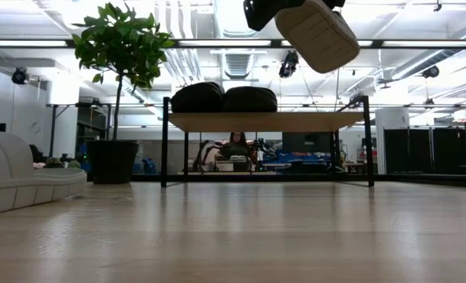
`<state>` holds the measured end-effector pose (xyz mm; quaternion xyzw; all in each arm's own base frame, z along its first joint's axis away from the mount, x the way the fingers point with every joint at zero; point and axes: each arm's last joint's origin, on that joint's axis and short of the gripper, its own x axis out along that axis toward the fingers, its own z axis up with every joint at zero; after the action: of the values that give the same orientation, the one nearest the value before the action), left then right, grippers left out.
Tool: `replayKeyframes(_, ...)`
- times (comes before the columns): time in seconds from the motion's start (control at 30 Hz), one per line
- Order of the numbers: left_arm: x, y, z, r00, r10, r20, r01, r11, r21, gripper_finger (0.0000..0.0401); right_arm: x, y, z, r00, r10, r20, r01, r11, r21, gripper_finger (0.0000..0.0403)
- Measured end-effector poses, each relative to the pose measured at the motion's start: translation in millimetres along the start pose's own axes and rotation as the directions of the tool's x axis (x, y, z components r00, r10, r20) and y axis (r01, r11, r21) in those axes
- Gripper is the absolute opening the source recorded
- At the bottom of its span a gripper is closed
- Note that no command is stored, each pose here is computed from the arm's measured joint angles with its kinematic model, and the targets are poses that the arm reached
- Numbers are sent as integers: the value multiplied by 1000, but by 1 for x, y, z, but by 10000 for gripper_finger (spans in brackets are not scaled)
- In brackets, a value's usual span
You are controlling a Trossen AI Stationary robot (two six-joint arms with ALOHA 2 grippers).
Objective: Pick and place slides into the shelf
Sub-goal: Put the right gray slide on the shelf
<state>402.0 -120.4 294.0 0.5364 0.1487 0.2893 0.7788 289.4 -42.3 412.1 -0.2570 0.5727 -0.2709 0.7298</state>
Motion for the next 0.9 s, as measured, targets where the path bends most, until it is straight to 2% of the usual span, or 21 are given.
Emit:
replayKeyframes(0.3,-18,-9,9,996,-40,78,46,995,-83,264,-21,10,11,984,37,173,-13,990,-138,8)
replayKeyframes(0.4,-25,-11,13,990,-56,126,69,992,-103,264,-25,12,10,973,102,206,-65,982,-180,8)
replayKeyframes(0.5,-31,-13,14,986,-69,153,84,992,-97,264,-29,9,7,964,117,240,-77,983,-169,8)
replayKeyframes(0.73,-36,-12,14,980,-77,186,98,990,-104,264,-31,-3,-3,946,77,315,-25,985,-168,8)
replayKeyframes(0.83,-36,-11,14,978,-78,191,100,989,-106,264,-24,-8,-7,945,56,323,-1,986,-166,8)
replayKeyframes(0.9,-37,-10,14,977,-77,199,100,989,-111,264,-17,-9,-9,937,78,339,-19,984,-175,8)
